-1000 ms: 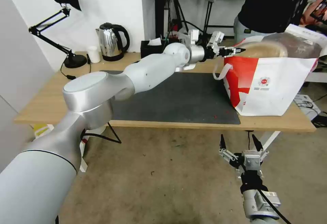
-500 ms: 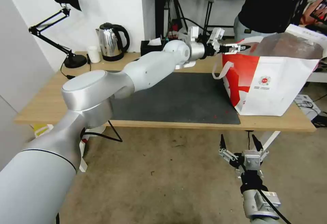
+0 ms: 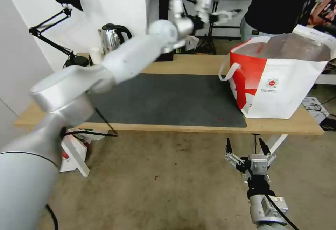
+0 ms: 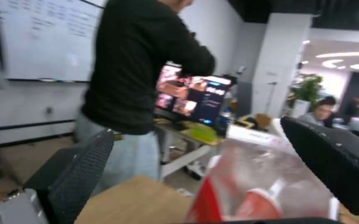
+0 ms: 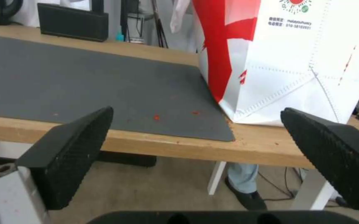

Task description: Pick up the trash from the table and place it into the takeout bag.

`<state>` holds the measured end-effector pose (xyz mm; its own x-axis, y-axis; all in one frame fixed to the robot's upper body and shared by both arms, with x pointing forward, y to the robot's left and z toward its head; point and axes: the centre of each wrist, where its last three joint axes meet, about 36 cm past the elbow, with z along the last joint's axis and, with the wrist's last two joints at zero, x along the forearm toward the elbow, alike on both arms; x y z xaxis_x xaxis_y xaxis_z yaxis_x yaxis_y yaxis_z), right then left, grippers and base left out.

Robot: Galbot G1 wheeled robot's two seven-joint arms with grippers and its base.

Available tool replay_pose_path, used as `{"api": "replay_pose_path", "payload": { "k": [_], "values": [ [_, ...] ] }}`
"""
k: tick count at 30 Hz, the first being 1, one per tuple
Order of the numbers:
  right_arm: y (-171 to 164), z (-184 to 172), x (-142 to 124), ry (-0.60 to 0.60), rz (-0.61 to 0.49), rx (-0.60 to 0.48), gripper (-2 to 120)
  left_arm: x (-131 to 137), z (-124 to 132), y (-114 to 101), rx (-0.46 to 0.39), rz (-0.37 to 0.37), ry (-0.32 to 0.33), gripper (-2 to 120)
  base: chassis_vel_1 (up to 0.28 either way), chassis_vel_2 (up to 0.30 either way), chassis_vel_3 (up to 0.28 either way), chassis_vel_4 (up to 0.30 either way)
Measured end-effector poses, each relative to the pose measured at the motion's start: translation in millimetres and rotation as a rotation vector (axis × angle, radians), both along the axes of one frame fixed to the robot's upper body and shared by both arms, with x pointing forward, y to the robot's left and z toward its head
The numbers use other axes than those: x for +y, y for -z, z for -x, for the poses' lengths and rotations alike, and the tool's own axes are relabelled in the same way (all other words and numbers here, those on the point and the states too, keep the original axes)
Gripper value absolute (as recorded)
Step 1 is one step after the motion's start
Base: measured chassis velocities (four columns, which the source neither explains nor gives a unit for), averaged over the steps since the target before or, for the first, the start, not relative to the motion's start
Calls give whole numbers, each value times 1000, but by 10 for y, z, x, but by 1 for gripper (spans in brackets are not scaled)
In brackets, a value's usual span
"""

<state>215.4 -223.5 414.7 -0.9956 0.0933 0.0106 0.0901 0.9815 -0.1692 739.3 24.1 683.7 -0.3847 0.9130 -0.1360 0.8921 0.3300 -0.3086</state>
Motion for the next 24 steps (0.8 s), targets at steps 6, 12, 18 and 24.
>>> {"api": "replay_pose_path", "payload": {
  "k": [6, 12, 18, 24],
  "values": [
    [0, 0, 0, 0, 0, 0, 100, 681, 15, -43, -39, 11, -116, 100, 0, 0, 0, 0],
    [0, 0, 0, 0, 0, 0, 100, 1290, 219, 110, -69, -44, -192, 100, 0, 0, 0, 0],
    [0, 0, 0, 0, 0, 0, 100, 1975, 660, 244, -114, -53, -238, 100, 0, 0, 0, 0],
    [0, 0, 0, 0, 0, 0, 100, 2636, 1270, 503, -151, -39, -298, 100, 0, 0, 0, 0]
  ]
}}
